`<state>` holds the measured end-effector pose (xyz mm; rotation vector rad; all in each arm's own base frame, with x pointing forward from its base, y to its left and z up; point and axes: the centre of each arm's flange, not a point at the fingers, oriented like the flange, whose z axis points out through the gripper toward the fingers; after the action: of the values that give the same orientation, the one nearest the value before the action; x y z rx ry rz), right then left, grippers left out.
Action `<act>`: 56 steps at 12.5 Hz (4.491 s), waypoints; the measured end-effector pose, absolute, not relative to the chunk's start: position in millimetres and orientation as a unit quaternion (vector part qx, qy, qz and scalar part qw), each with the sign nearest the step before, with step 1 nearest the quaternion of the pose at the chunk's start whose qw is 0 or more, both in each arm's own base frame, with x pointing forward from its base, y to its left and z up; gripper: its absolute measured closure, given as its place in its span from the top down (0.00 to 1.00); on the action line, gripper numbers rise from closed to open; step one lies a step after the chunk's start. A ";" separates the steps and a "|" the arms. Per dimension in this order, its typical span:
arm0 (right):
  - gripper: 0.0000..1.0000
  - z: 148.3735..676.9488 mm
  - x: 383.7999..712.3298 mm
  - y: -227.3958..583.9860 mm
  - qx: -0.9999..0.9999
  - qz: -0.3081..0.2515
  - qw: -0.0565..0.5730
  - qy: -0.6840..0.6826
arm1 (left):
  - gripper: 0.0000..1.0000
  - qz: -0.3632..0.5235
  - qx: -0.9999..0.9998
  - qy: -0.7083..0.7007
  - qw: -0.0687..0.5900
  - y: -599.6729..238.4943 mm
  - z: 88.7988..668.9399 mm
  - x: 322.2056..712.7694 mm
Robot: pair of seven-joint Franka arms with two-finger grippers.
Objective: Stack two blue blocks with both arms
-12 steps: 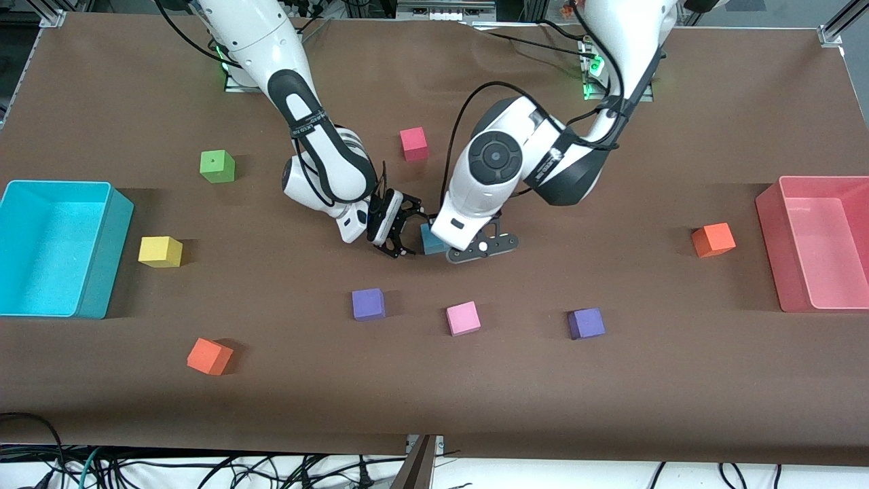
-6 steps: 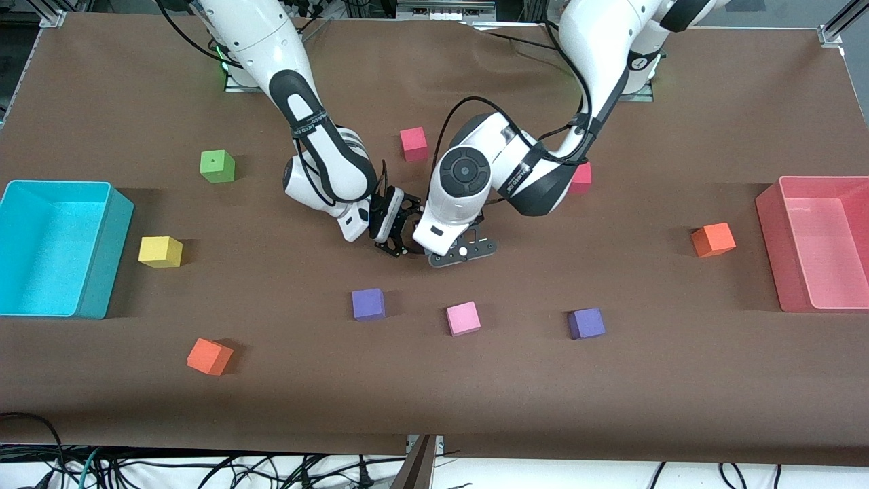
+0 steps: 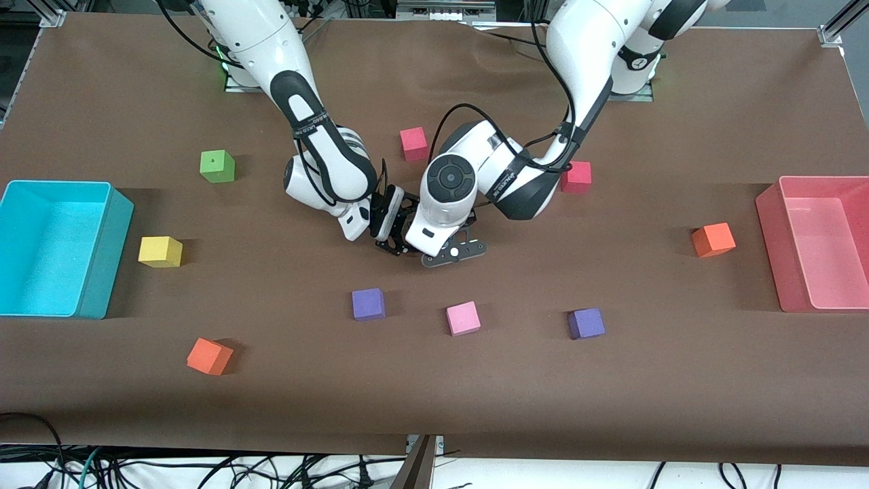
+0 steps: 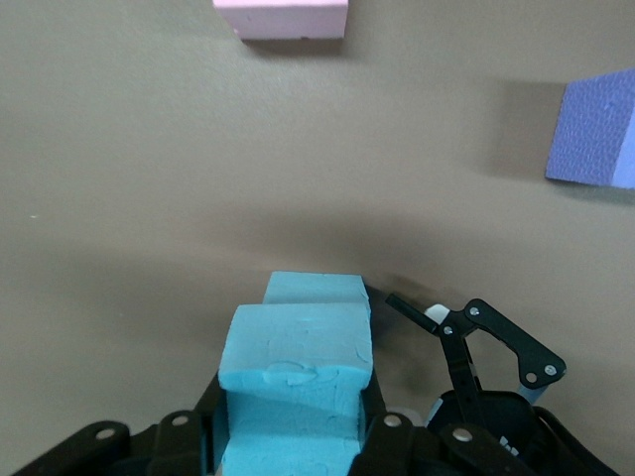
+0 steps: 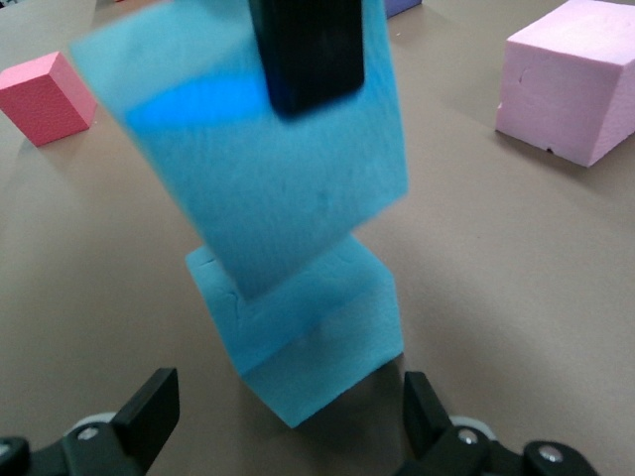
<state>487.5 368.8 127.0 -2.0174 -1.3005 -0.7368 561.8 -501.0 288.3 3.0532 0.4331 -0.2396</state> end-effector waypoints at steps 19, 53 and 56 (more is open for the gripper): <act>1.00 131.6 468.0 346.4 -0.770 -0.263 0.313 -0.491 | 1.00 -0.055 0.986 0.152 0.040 -500.1 317.4 572.3; 1.00 599.5 566.0 21.0 -0.995 0.022 -0.012 -0.098 | 1.00 -0.033 0.999 0.028 -0.004 -40.2 591.9 535.7; 1.00 586.1 576.9 11.7 -0.999 0.011 0.006 -0.042 | 1.00 -0.035 0.999 0.028 -0.004 -39.9 591.7 535.2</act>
<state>576.9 11.7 586.1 -3.1272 -0.1305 0.0343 535.2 -39.9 591.7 3.1463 0.0895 -0.1087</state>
